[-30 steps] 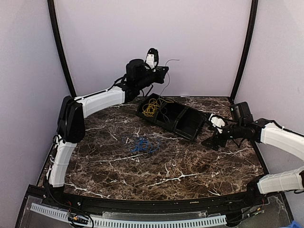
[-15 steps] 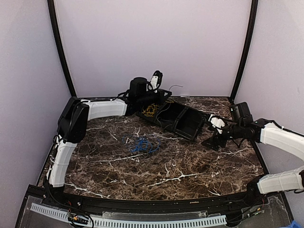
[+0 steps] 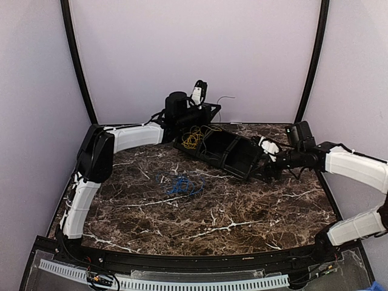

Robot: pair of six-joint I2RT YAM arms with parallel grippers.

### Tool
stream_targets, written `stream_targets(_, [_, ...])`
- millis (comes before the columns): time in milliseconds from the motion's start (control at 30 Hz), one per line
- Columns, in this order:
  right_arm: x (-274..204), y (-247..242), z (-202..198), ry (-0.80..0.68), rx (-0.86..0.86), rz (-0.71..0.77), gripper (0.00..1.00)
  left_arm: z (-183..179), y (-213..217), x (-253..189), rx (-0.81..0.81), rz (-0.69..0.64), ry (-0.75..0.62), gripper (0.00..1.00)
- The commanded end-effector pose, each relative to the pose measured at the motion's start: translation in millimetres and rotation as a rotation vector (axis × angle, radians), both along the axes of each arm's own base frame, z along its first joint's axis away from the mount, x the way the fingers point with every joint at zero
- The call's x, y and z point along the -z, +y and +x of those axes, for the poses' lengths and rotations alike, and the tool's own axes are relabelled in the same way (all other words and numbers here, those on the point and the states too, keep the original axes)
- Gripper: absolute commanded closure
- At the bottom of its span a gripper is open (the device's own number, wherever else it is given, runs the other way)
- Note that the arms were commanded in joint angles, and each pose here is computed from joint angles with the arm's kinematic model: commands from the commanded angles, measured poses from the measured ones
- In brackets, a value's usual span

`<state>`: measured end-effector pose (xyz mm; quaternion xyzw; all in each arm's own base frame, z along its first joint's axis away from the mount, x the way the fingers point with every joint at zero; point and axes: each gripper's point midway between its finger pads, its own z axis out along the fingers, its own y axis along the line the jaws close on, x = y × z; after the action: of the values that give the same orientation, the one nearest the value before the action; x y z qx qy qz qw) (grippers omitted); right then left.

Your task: Untangle the cables

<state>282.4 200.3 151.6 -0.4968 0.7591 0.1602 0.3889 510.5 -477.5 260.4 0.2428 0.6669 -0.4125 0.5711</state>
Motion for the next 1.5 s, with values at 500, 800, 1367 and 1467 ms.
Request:
stream_targets(500, [-22, 160, 145, 0.016, -0.023, 0.345, 0.16, -1, 10, -76, -0.049, -0.194, 0.063, 1.0])
stream_targets(800, [-16, 172, 164, 0.041, 0.008, 0.421, 0.41, -4, 12, -83, -0.043, -0.21, 0.083, 1.0])
stream_targets(1367, [-17, 123, 198, 0.032, 0.069, 0.427, 0.92, -13, 29, -47, -0.097, -0.127, 0.117, 1.0])
stream_targets(1467, [-11, 135, 167, 0.095, -0.053, 0.469, 0.55, -11, 31, -53, -0.111, -0.147, 0.103, 1.0])
